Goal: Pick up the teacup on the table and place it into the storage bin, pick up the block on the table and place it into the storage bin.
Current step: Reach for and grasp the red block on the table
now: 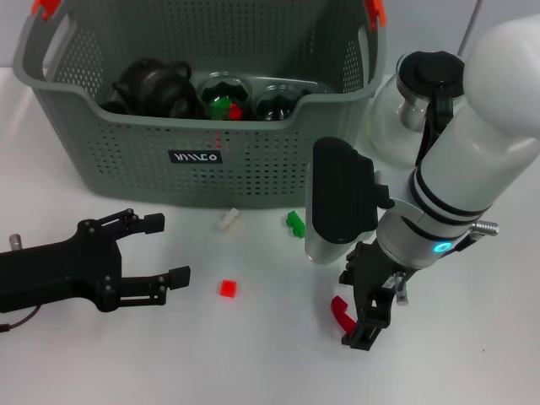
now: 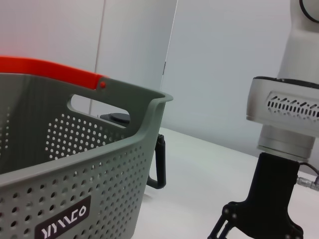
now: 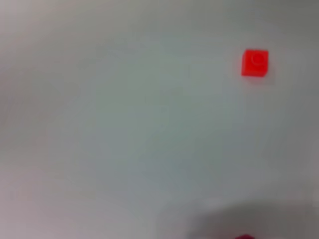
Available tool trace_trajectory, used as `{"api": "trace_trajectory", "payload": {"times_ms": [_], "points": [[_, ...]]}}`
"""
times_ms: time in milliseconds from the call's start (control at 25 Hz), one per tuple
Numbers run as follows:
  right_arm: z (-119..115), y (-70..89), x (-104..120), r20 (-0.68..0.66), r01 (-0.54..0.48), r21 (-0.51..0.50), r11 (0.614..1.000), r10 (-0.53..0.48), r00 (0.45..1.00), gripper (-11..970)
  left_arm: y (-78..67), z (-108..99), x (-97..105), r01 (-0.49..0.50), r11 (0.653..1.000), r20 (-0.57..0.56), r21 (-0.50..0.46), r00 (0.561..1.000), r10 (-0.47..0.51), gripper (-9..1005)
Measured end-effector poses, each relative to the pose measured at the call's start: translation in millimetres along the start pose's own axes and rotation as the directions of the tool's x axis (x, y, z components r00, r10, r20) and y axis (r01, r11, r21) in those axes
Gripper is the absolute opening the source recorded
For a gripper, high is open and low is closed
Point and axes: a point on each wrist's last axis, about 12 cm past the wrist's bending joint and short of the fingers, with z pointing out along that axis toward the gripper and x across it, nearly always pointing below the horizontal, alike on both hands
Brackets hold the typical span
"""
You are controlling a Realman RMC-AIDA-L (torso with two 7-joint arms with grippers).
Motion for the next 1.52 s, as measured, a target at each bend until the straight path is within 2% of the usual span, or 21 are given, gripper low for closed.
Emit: {"api": "trace_trajectory", "payload": {"times_ms": [680,1000,1520], "points": [[-7.4,-9.3,7.6,-0.011,-0.062,0.048,0.997,0.063,0.998,892,0.3,4.1,-0.3,0.002,1.000,0.001,0.001,1.000,-0.002,936],[-7.0,-1.7,1.5,0.017,-0.028,-0.004,1.000,0.028,0.999,881,1.5,5.5,-0.3,0.011,1.000,0.005,0.005,1.000,-0.011,936],[-4.0,0.4,-2.3,0.012,-0.015,0.006,1.000,0.015,1.000,873,1.9,5.5,-0.6,0.011,1.000,0.005,0.005,1.000,-0.011,936]]}}
